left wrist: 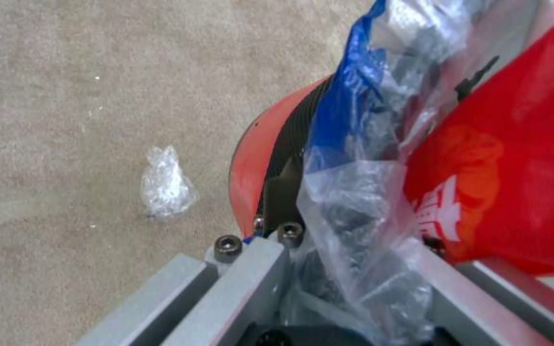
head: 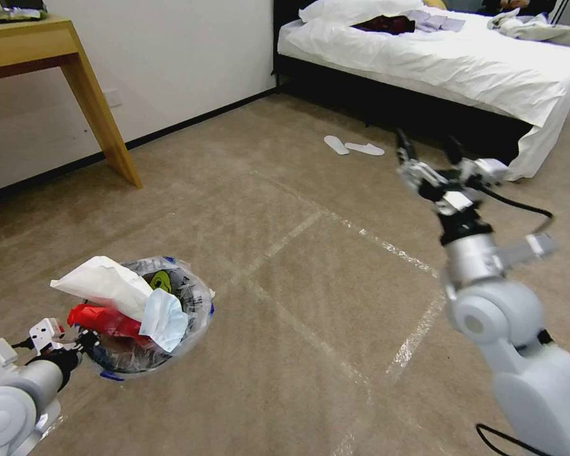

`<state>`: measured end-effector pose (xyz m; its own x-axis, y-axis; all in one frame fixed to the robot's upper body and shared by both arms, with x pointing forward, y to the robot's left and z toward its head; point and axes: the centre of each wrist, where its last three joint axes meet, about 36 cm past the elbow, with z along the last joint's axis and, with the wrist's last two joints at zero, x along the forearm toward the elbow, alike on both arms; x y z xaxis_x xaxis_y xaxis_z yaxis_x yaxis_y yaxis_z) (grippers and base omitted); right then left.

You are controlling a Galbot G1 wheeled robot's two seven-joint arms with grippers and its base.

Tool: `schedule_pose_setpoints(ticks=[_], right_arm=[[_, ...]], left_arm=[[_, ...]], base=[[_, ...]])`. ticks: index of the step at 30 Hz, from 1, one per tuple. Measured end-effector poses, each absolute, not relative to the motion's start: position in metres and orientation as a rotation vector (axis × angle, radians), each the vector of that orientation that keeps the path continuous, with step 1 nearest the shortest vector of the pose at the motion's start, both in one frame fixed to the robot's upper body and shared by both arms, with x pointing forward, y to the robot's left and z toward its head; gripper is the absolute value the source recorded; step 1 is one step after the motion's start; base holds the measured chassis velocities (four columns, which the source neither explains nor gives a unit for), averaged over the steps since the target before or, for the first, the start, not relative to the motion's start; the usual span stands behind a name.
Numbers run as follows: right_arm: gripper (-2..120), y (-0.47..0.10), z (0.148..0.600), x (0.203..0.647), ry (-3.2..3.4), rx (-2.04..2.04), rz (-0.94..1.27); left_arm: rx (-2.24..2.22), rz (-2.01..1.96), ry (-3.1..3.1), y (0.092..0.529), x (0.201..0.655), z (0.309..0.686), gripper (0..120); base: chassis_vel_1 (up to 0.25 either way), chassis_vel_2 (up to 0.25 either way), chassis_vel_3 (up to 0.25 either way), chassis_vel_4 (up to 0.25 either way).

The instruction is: Pick up the trash bin and place the garbage on the floor into it.

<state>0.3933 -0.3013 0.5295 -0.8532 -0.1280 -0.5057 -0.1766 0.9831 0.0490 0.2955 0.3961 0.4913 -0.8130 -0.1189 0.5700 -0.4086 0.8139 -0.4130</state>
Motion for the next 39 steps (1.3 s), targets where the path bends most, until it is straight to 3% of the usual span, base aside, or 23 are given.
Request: schedule_pose_setpoints(ticks=[17,39], right_arm=[[100,-0.309,0.426,0.352,2.711,0.034,0.06],[100,-0.303,0.418,0.35,2.726,0.039,0.059]], left_arm=[[0.37,0.746,-2.46,0.393,0.298,0.486,0],[0.363,0.746,-2.464,0.391,0.299,0.486,0]], base=[[-0.017,0.012,0.015,-0.014],[-0.18,0.183,0.188,-0.18]])
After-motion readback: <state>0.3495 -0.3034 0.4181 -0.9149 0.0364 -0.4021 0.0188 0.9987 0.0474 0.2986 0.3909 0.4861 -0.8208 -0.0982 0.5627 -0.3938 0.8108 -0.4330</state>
